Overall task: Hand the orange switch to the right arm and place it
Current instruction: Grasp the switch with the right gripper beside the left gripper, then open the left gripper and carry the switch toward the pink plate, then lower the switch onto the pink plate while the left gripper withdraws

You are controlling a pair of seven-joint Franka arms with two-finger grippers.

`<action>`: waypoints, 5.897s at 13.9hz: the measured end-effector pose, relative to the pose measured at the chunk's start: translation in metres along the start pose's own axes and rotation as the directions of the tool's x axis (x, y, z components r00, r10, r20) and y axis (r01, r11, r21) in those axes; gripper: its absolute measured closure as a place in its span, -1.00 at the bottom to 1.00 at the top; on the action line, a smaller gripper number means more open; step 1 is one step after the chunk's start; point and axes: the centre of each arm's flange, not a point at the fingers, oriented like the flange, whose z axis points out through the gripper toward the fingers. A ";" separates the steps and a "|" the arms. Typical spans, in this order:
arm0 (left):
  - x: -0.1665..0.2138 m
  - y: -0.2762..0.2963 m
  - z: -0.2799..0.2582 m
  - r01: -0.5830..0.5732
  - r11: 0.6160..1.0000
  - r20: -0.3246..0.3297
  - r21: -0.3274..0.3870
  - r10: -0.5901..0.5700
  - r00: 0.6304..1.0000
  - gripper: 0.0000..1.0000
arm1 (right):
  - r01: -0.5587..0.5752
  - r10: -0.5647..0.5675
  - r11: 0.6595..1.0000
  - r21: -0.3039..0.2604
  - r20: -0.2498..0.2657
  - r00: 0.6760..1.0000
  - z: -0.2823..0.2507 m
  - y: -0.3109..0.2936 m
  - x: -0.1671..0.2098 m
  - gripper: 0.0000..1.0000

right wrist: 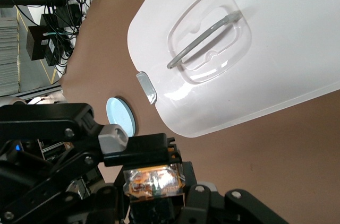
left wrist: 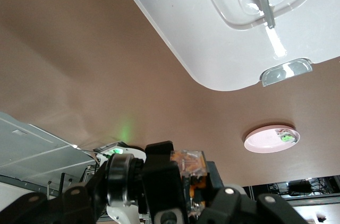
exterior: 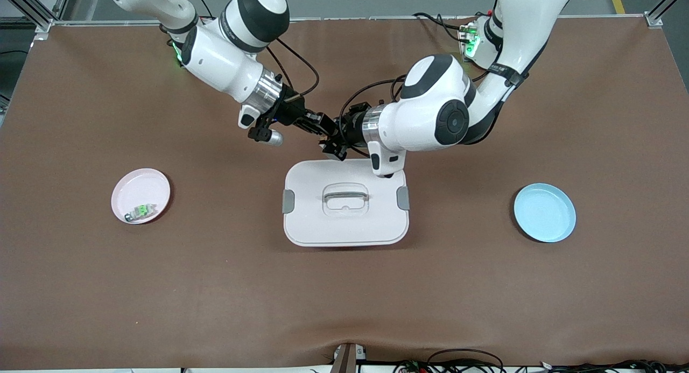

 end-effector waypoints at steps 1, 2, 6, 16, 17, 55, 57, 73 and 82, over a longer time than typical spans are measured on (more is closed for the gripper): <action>0.000 0.000 0.000 0.000 1.000 0.000 0.000 0.000 1.000 -0.44 | 0.000 0.000 1.000 0.000 0.000 1.000 0.000 0.000 0.000 0.17; 0.000 0.000 0.000 0.000 1.000 0.000 0.000 0.000 1.000 -0.44 | 0.000 0.000 1.000 0.000 0.000 1.000 0.000 0.000 0.000 0.17; -0.002 0.001 -0.003 -0.003 1.000 0.001 -0.005 0.003 1.000 -0.72 | -0.001 0.001 1.000 -0.001 -0.001 1.000 0.000 0.001 0.001 0.17; 0.013 0.002 -0.067 -0.038 0.999 -0.115 -0.024 0.035 0.993 -1.00 | -0.021 0.023 0.999 -0.024 0.070 0.997 -0.048 0.003 0.041 0.17; 0.013 0.001 -0.081 -0.065 0.998 -0.175 -0.027 0.059 0.983 -1.00 | 0.016 -0.011 0.998 -0.059 0.083 0.997 -0.059 0.003 0.049 0.17; 0.112 -0.171 -0.370 -0.587 0.490 -0.335 0.645 0.871 0.359 -1.00 | 0.931 -0.575 -0.359 0.071 0.769 -0.280 -0.228 0.365 0.305 0.17; 0.117 -0.188 -0.383 -0.589 0.475 -0.328 0.653 0.879 0.346 -1.00 | 0.932 -0.565 -0.352 0.082 0.776 -0.282 -0.229 0.378 0.308 0.17; 0.116 -0.195 -0.386 -0.588 0.476 -0.331 0.654 0.879 0.344 -1.00 | 0.926 -0.566 -0.364 0.106 0.764 -0.310 -0.182 0.427 0.297 0.17; 0.116 -0.194 -0.386 -0.588 0.476 -0.332 0.654 0.879 0.343 -1.00 | 0.927 -0.567 -0.357 0.112 0.763 -0.311 -0.176 0.434 0.297 0.17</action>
